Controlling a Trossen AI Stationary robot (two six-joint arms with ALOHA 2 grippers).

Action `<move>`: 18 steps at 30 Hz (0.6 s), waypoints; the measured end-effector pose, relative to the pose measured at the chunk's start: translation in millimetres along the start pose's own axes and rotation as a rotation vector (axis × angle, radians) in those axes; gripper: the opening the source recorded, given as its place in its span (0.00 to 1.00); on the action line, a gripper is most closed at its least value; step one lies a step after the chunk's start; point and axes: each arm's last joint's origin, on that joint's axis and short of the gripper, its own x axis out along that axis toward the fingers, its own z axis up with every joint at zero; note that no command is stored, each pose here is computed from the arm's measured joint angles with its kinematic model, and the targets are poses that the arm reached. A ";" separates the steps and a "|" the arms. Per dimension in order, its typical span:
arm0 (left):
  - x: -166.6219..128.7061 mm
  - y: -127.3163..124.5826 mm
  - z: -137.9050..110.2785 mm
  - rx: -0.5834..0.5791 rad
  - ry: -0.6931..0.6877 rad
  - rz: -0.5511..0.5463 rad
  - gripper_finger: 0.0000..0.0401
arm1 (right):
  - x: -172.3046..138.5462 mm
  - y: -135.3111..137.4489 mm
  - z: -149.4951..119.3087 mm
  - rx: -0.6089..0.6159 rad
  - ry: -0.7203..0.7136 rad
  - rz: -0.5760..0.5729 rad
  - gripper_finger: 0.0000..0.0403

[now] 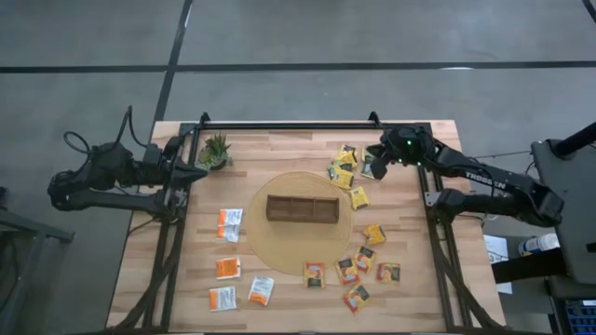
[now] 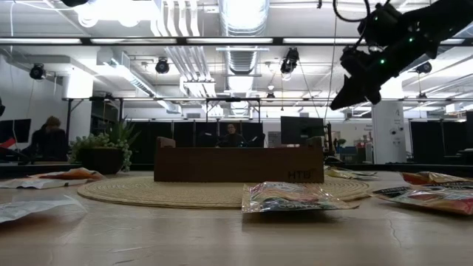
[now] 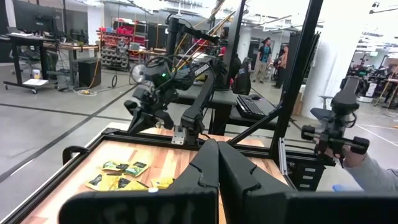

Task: Pick & Place Tea
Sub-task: Put the yellow tea bag into the right of the wooden organizer

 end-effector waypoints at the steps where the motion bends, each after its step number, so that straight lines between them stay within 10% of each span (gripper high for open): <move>1: 0.0 0.0 0.0 0.000 0.000 0.000 0.00 | 2.8 -1.7 -1.4 0.011 0.011 0.007 0.08; 18: 0.0 0.0 0.0 0.000 0.000 0.000 0.00 | 52.4 -20.5 -12.0 0.021 0.194 -0.010 0.09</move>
